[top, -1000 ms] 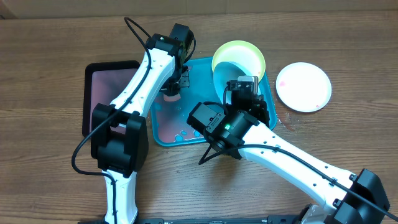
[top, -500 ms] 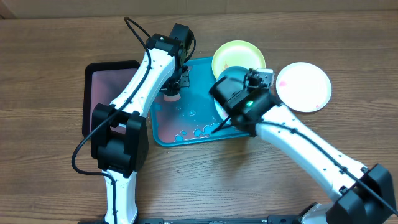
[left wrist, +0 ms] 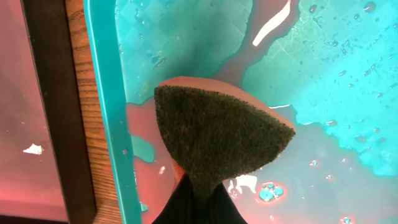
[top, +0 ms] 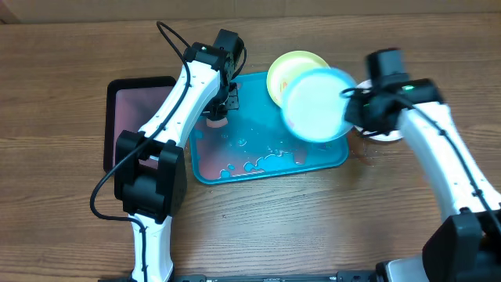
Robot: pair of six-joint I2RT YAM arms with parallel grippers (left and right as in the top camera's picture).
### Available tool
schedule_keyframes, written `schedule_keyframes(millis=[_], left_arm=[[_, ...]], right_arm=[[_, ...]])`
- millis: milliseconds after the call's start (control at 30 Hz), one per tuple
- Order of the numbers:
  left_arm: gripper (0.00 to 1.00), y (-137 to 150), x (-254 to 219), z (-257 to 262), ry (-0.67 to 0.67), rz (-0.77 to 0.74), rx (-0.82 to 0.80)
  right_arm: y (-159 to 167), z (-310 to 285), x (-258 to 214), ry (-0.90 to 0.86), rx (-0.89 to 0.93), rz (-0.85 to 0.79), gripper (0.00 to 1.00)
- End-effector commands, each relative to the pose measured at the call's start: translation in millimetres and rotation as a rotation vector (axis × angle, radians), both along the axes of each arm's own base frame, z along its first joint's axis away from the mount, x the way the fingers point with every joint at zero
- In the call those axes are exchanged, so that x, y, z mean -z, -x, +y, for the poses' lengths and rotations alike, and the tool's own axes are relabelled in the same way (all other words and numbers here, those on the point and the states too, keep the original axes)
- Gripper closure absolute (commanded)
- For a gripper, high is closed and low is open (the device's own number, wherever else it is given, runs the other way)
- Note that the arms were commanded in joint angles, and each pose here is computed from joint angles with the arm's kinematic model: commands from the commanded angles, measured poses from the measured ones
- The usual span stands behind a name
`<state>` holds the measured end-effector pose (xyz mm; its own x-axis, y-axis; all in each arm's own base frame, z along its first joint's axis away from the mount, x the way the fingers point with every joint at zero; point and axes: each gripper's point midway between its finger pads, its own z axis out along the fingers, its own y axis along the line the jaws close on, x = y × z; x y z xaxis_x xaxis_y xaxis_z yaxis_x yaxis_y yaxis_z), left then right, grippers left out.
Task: Clean dirty plates on tray and stack at the side
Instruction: 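Carry the light-blue plate rightward with the right gripper toward the white plate, then lower the light-blue plate onto the white plate and open the right gripper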
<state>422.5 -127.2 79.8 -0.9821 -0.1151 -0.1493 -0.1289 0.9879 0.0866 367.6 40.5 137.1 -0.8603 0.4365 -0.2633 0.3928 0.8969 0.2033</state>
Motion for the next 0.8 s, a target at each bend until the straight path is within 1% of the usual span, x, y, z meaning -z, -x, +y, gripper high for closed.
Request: schedule_keyframes(millis=[0, 167, 367, 567, 700, 733, 767], left_arm=[[0.96, 1, 6, 1, 0.004, 0.015, -0.010], [0.96, 1, 6, 1, 0.004, 0.015, -0.010], [0.96, 1, 6, 1, 0.004, 0.015, -0.010], [0.96, 1, 6, 1, 0.004, 0.013, -0.011], [0.96, 1, 6, 1, 0.004, 0.014, -0.010], [0.96, 1, 6, 1, 0.004, 0.014, -0.010], [0.96, 1, 6, 1, 0.004, 0.014, -0.011]], right_arm=[[-18, -37, -28, -0.059, 0.076, -0.110, 0.96], [-28, -99, -22, -0.033, 0.241, -0.137, 0.96], [-19, -157, 15, -0.044, 0.408, -0.047, 0.96], [-15, -172, 53, -0.056, 0.448, 0.044, 0.96], [-18, -171, 65, -0.059, 0.443, 0.064, 0.96], [-18, -171, 67, -0.060, 0.442, 0.067, 0.95], [-18, -171, 67, -0.059, 0.442, 0.067, 0.89]])
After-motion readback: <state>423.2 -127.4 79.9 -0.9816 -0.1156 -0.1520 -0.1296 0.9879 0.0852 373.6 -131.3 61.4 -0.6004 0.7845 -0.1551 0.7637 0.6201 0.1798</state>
